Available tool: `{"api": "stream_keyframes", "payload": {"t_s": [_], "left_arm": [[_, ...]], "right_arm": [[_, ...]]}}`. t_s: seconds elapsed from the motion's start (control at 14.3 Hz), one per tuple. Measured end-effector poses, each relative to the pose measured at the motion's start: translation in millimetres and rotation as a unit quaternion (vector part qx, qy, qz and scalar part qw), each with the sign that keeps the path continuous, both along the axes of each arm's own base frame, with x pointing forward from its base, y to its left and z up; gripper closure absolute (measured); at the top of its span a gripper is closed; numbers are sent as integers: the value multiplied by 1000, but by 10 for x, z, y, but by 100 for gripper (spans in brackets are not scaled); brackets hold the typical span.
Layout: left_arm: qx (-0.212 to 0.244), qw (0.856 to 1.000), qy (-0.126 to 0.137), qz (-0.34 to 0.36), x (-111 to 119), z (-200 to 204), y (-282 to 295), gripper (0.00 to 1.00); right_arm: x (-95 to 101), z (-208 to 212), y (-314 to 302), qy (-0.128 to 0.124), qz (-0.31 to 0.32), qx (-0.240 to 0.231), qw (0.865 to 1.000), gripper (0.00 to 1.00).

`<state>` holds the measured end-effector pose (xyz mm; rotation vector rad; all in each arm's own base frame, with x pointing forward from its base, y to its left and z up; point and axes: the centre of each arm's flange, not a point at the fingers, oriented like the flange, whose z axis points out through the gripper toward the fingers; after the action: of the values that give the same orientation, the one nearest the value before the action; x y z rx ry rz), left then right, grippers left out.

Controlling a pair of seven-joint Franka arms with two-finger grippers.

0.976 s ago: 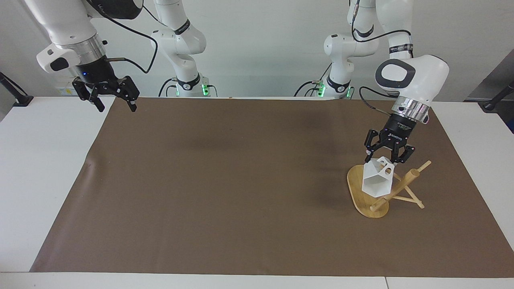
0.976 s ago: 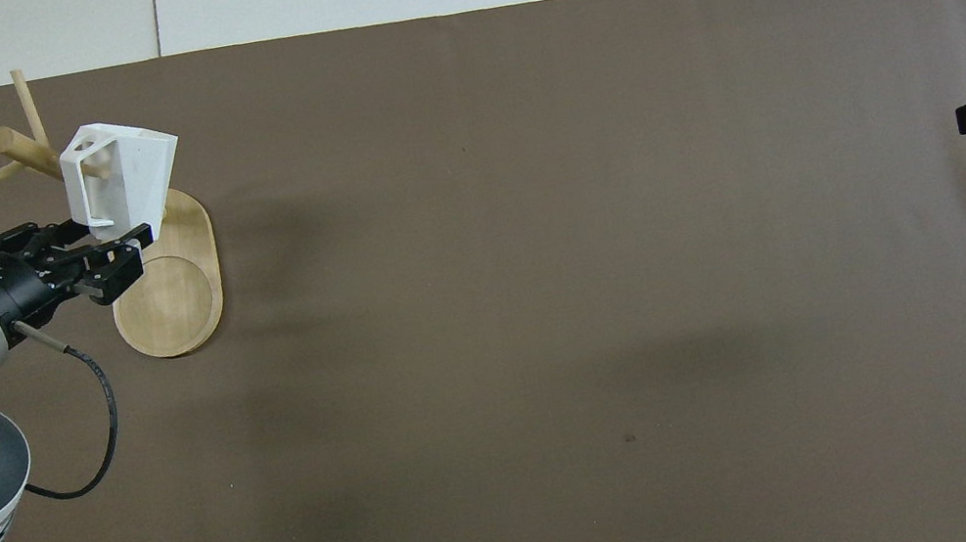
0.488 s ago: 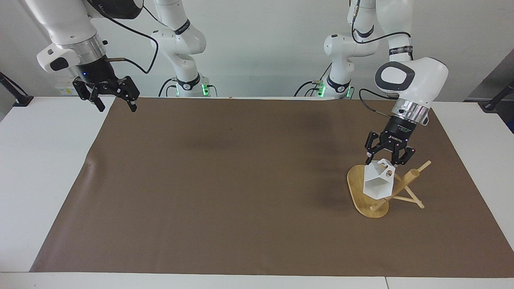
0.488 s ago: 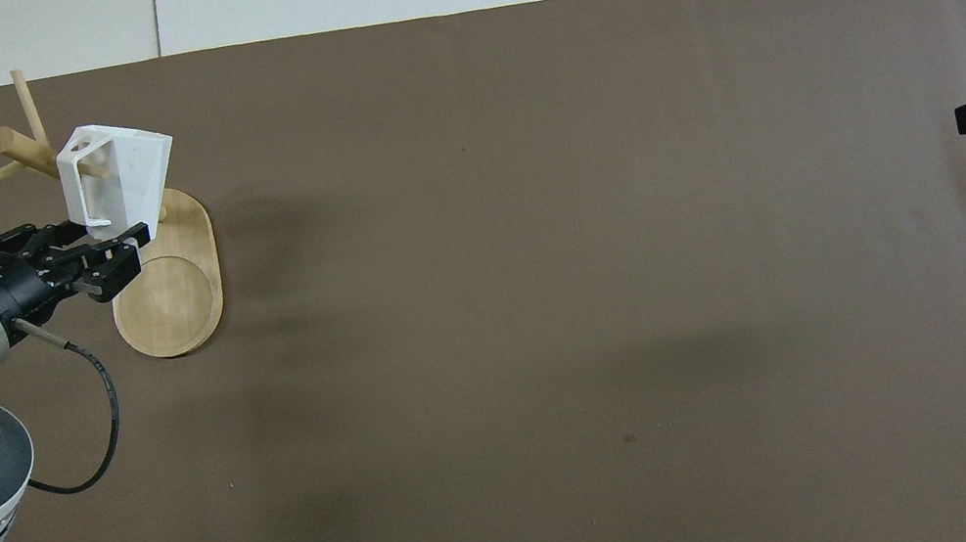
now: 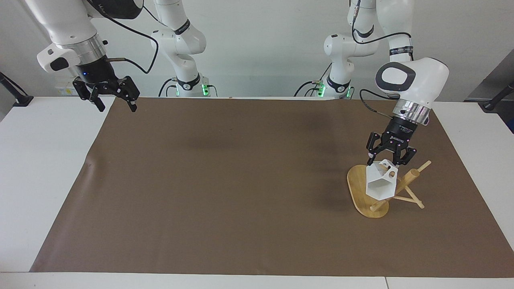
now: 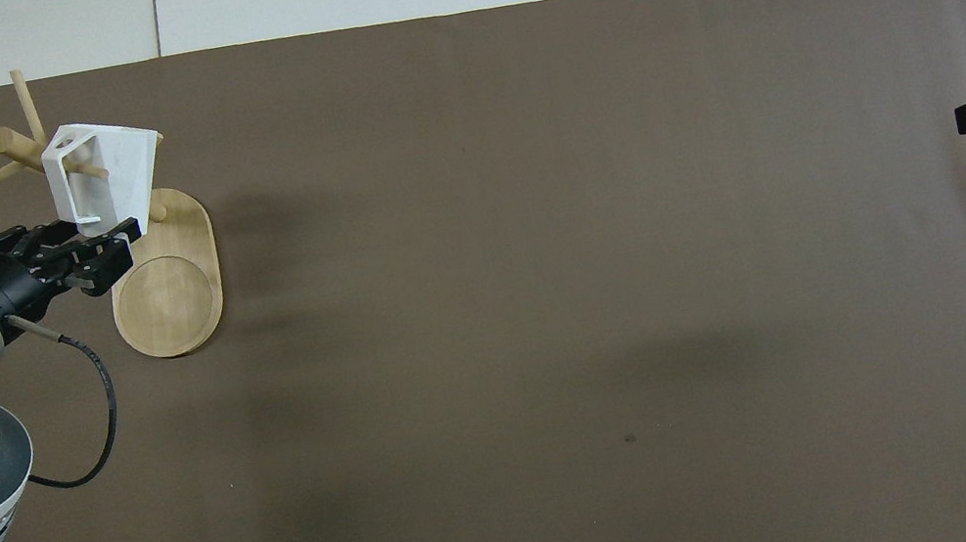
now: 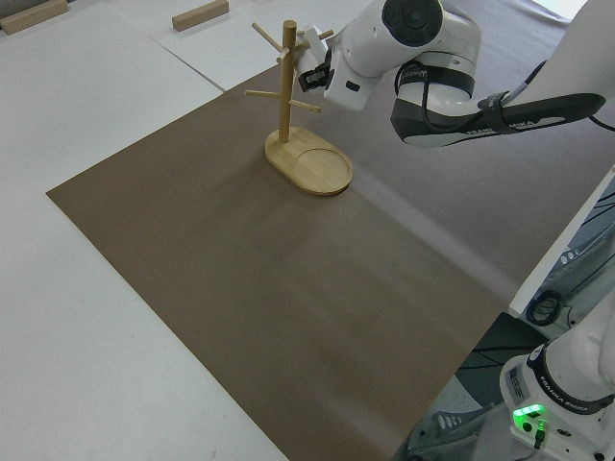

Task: Hang cup on rack
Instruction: 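Lower the cup handle onto the rack peg with the left gripper, then open the left gripper and draw it back from the cup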

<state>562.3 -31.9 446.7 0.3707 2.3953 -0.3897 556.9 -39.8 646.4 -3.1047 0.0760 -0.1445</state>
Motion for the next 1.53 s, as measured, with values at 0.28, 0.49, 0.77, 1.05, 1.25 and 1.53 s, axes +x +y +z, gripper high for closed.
{"api": "stream_keyframes", "payload": {"t_s": [0.28,0.49,0.77,1.05,1.25,1.53], "left_arm": [[-3,1000,1,5,1,3,7,0],[-4,1000,5,4,-2,5,50,0],[41,996,49,-69,-103,109,206,0],[99,979,97,-151,-323,307,179,0],[157,957,130,-209,-455,494,129,0],[209,920,112,-311,-487,835,106,0]], "right_arm": [[0,-2,1,0,0,0,1000,0],[0,-2,1,0,0,0,1000,0],[-1,-3,1,1,0,0,1000,0],[-1,-3,1,1,0,0,1000,0],[-1,-3,1,1,0,0,1000,0],[-1,-3,1,1,0,0,1000,0]]}}
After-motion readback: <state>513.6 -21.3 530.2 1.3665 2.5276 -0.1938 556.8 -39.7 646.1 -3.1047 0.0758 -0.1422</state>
